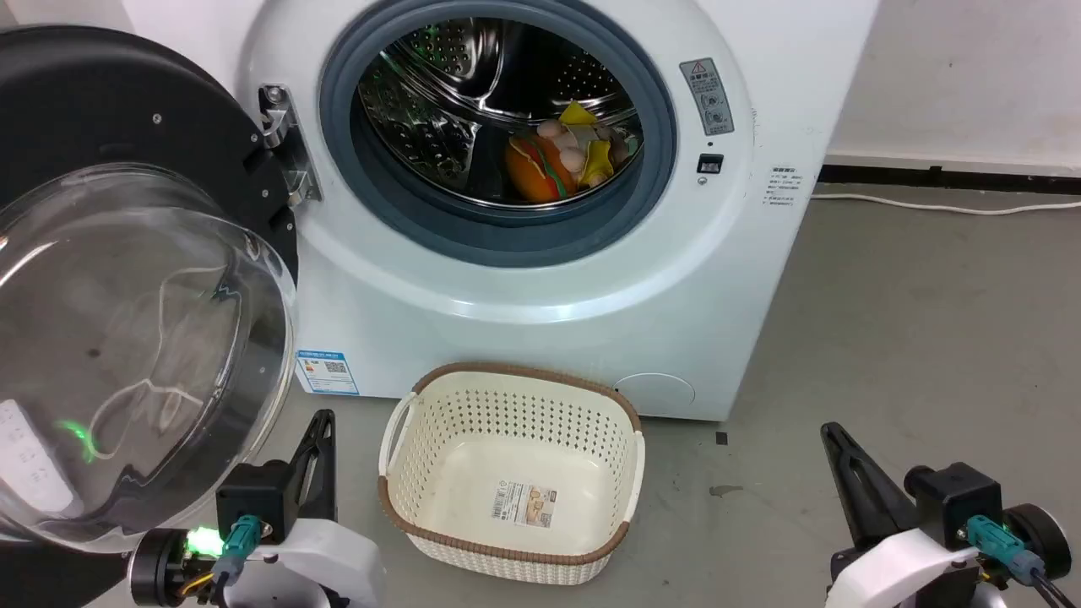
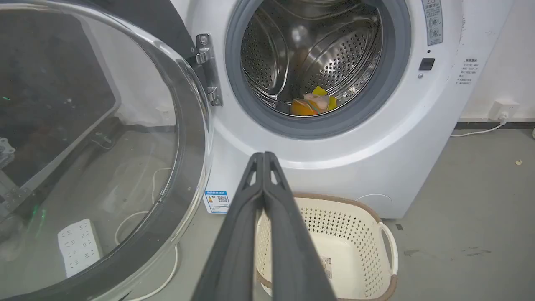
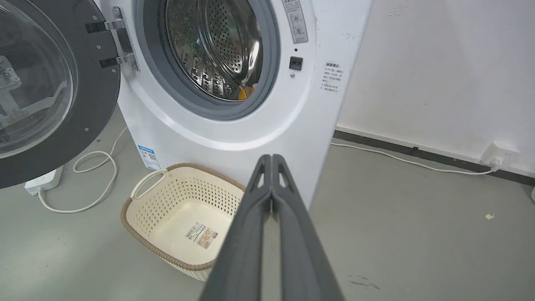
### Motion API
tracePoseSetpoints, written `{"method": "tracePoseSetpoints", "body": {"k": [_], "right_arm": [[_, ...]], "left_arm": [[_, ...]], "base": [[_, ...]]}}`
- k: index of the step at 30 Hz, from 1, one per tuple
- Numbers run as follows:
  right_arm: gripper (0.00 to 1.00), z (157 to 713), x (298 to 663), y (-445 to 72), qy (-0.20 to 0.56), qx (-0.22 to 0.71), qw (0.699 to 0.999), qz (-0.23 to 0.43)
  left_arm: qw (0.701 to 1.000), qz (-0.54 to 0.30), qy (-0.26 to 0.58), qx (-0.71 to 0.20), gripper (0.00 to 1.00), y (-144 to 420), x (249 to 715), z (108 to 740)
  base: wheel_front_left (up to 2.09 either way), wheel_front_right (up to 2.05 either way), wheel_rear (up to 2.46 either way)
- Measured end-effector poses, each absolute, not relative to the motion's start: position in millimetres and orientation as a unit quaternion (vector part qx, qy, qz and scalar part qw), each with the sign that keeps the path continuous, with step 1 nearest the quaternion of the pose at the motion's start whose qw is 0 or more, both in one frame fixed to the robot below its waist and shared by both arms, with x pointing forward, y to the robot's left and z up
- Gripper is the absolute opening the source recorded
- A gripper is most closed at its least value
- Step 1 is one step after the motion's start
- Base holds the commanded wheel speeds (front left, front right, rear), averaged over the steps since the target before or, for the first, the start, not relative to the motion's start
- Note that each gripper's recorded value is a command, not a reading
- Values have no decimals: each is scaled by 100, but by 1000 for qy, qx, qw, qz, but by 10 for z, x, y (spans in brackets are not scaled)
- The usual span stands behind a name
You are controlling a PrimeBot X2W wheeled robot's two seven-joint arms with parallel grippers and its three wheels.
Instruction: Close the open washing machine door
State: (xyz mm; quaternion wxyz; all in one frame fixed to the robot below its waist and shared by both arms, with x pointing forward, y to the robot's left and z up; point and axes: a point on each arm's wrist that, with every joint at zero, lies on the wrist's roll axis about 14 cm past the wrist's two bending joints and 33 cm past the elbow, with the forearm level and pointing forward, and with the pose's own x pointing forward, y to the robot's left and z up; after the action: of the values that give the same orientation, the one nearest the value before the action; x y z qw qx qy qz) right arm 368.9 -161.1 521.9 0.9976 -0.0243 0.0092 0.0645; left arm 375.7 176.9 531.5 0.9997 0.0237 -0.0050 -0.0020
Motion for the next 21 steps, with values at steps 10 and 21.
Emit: {"method": "tracePoseSetpoints", "body": {"k": [10,21], "right_arm": [[0,5219,3689,-1612,9,-24,998,64],[0,5219,3689,-1611,9,-24,998,65]], "left_arm": [[1000,-2,-5,24,0,1768,3757,5315],[1000,-2,-5,24,0,1770,3757,5315]], "base": [[0,0,0],[0,0,0]]}}
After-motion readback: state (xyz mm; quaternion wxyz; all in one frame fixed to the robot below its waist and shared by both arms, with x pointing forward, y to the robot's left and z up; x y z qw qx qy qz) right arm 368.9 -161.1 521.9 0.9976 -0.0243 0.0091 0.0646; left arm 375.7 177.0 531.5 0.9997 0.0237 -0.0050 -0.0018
